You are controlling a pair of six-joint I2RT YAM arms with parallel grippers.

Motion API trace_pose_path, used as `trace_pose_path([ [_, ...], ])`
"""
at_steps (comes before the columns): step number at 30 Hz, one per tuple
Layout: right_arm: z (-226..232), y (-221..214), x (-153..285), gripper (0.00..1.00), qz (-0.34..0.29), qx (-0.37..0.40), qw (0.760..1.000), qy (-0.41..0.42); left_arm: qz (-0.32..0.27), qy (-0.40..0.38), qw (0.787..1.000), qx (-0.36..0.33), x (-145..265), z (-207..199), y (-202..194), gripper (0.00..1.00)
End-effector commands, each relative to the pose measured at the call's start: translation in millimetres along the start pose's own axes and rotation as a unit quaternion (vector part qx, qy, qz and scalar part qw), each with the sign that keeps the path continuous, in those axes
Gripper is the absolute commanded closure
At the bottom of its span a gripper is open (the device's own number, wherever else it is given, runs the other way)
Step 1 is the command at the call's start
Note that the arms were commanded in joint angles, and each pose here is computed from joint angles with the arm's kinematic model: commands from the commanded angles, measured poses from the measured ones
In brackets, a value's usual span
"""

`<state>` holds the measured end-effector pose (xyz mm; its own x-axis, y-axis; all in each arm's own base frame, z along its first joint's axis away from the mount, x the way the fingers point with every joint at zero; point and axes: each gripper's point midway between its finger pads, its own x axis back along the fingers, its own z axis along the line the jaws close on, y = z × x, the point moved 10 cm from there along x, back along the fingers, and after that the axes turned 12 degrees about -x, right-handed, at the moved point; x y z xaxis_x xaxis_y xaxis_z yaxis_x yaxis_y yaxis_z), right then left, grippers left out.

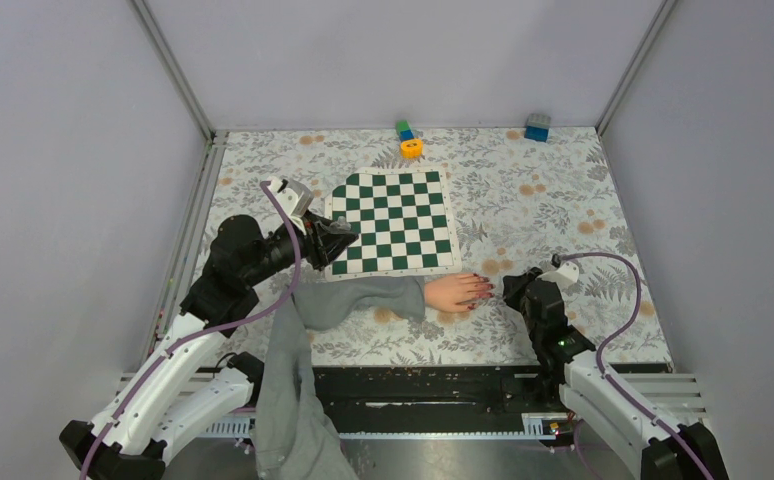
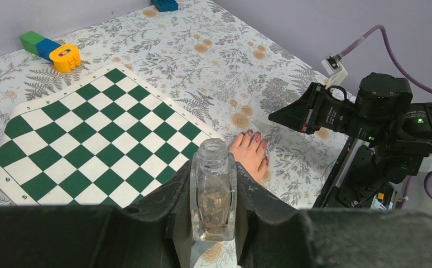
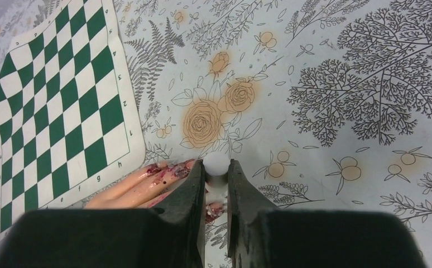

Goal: Paint the nails
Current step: Paint the nail polish on the nail.

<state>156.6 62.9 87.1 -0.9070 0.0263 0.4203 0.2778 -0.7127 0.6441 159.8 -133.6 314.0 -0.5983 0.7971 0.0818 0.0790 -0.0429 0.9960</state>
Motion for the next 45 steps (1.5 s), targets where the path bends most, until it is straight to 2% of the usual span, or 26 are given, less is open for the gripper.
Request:
trace_pose_path([
  [1,9.0,6.5,-0.7,1.0,-0.011,-0.006,1.0,0.021,-0.034,0.003,0.999,-0.012,2.3,-0.3,17.3,1.0],
  [45,5.5,4.0,-1.6,1.0,-0.003,-0.01,1.0,-0.001,-0.033,0.002,0.999,-0.011,1.8,-0.3,16.7,1.0],
])
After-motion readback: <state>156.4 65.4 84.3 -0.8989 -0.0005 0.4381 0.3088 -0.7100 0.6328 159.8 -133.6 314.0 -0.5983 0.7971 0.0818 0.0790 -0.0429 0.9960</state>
